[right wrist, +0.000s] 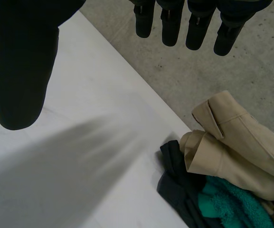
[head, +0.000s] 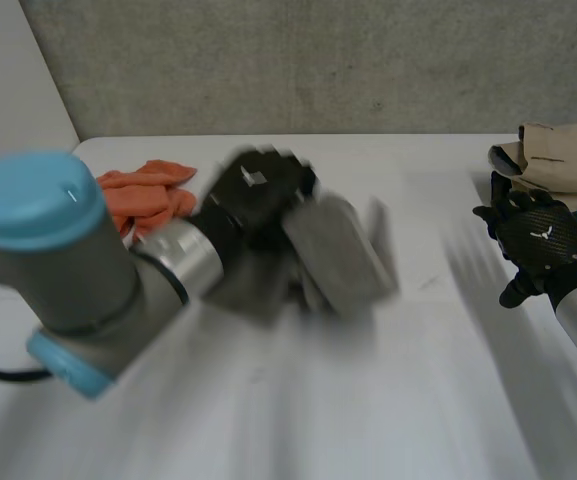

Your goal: Fold the laundry.

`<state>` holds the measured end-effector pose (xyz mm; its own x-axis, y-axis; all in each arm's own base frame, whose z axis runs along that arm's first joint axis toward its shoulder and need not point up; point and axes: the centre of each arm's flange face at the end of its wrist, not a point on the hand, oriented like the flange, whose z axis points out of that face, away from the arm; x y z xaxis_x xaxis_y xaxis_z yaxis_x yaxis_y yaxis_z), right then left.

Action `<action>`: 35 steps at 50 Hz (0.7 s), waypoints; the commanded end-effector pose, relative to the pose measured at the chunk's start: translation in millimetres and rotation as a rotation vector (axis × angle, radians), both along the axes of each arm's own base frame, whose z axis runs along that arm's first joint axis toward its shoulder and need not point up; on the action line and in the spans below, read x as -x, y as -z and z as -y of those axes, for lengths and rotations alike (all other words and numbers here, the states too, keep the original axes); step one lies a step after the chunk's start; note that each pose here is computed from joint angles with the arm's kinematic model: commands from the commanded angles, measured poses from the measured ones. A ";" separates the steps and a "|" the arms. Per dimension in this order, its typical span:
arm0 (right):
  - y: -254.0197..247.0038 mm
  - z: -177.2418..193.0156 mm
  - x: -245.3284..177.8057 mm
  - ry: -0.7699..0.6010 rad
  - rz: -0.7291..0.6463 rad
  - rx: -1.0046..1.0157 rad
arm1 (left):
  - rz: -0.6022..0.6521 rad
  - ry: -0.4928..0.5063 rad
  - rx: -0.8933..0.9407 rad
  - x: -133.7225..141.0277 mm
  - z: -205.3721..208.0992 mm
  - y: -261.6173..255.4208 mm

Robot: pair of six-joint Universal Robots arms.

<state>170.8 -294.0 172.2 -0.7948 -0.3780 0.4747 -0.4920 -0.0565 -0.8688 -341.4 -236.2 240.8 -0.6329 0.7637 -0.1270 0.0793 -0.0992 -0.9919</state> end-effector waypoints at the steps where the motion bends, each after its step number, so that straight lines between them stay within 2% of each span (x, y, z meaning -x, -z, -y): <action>1: 1.0 -2.0 -1.8 -0.009 0.000 -0.010 | 0.270 0.119 0.033 12.0 -37.8 64.1; 5: 0.7 -3.5 -3.0 -0.017 0.001 -0.014 | 0.430 0.125 0.094 9.1 -50.8 81.0; 8: -3.5 -4.8 -3.8 -0.026 0.002 -0.008 | 0.484 0.096 0.126 6.3 -54.4 75.8; 14: -12.1 -14.2 -9.7 -0.097 0.002 -0.044 | 0.405 -0.020 0.119 -5.9 -54.9 39.5; 20: -32.6 -42.2 -9.8 -0.127 0.000 -0.269 | 0.284 -0.138 0.026 -24.6 -60.2 19.0; 26: -35.9 -69.7 -7.7 -0.132 -0.008 -0.488 | 0.299 -0.136 -0.021 -32.5 -69.3 30.9; 31: -26.8 -78.4 -11.3 -0.132 0.029 -0.529 | 0.312 -0.122 -0.040 -30.9 -61.4 40.4; 35: -21.0 -82.3 -19.0 -0.138 0.088 -0.523 | 0.311 -0.055 -0.029 -18.0 -40.2 48.5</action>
<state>181.4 -217.5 203.8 -0.7311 -0.6576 0.1821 -0.4923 0.3236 -0.8080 -309.9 -173.5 203.6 -0.6619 0.6884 -0.2966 0.3803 -0.0326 -0.9243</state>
